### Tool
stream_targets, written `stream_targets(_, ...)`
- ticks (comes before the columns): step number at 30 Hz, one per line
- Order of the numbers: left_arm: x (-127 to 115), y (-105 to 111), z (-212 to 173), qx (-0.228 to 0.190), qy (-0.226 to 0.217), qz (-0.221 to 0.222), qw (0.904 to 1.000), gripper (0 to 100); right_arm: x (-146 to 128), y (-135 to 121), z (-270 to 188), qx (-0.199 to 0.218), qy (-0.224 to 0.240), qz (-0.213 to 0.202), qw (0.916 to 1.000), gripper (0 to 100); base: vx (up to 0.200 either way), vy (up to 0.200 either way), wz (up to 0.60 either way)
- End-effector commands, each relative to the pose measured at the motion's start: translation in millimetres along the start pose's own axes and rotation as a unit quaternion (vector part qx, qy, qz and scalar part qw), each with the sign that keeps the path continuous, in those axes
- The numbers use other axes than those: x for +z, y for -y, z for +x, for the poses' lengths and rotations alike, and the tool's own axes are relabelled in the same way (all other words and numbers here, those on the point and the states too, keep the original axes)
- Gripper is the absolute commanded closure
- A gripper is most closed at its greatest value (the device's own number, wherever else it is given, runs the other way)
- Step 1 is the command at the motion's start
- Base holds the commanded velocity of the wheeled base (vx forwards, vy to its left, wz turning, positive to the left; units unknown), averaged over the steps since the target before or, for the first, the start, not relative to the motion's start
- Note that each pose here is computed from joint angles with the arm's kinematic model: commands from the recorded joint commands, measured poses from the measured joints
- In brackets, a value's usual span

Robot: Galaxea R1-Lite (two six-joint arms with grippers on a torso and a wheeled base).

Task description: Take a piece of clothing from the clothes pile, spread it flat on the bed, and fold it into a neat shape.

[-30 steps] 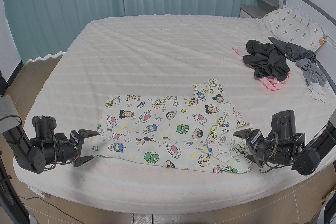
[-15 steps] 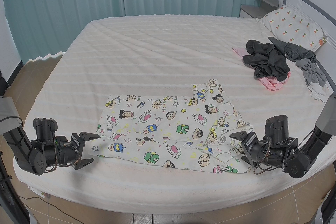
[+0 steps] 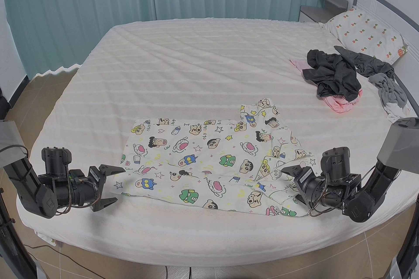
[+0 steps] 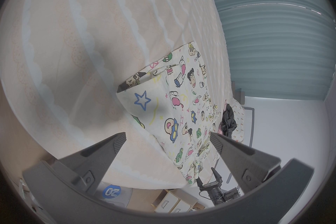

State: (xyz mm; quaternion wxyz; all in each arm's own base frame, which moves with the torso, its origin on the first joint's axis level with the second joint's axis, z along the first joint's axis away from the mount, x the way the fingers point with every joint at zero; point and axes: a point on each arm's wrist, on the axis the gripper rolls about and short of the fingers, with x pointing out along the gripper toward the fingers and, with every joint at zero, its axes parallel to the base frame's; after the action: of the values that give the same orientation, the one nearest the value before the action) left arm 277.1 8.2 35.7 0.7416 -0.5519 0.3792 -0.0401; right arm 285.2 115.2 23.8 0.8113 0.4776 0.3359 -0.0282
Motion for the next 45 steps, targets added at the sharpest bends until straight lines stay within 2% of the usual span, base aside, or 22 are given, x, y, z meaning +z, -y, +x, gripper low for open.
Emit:
stream_targets(1,0,-1,0,0.001,0.001,-0.002,1.0,0,-2,6,11,-0.012,-0.004,-0.002,0.9999,0,0.0,0.0,0.0)
stream_targets(2,0,-1,0,0.001,0.001,-0.002,1.0,0,-3,7,13,-0.014,-0.005,-0.002,0.9999,0,0.0,0.0,0.0)
stream_targets(3,0,-1,0,0.001,0.001,-0.002,1.0,0,-3,8,14,-0.017,-0.006,-0.004,0.9998,100,0.0,0.0,0.0)
stream_targets(15,0,0,0,0.002,0.004,-0.002,1.0,0,7,-2,13,0.0,0.009,-0.002,1.0,100,0.0,0.0,0.0)
stream_targets(21,0,-1,1,0.003,0.002,-0.002,1.0,0,20,-30,-5,0.032,0.024,-0.009,0.9991,100,0.0,0.0,0.0)
stream_targets(27,0,-1,0,0.003,0.002,-0.002,1.0,0,47,-77,-10,0.044,0.04,-0.014,0.9981,100,0.0,0.0,0.0)
stream_targets(31,0,-1,0,0.004,0.003,-0.003,1.0,0,54,-95,-3,0.046,0.042,-0.029,0.9976,100,0.0,0.0,0.0)
stream_targets(45,0,-1,0,0.004,0.004,-0.002,1.0,0,65,-112,32,0.043,0.046,-0.057,0.9964,100,0.0,0.0,0.0)
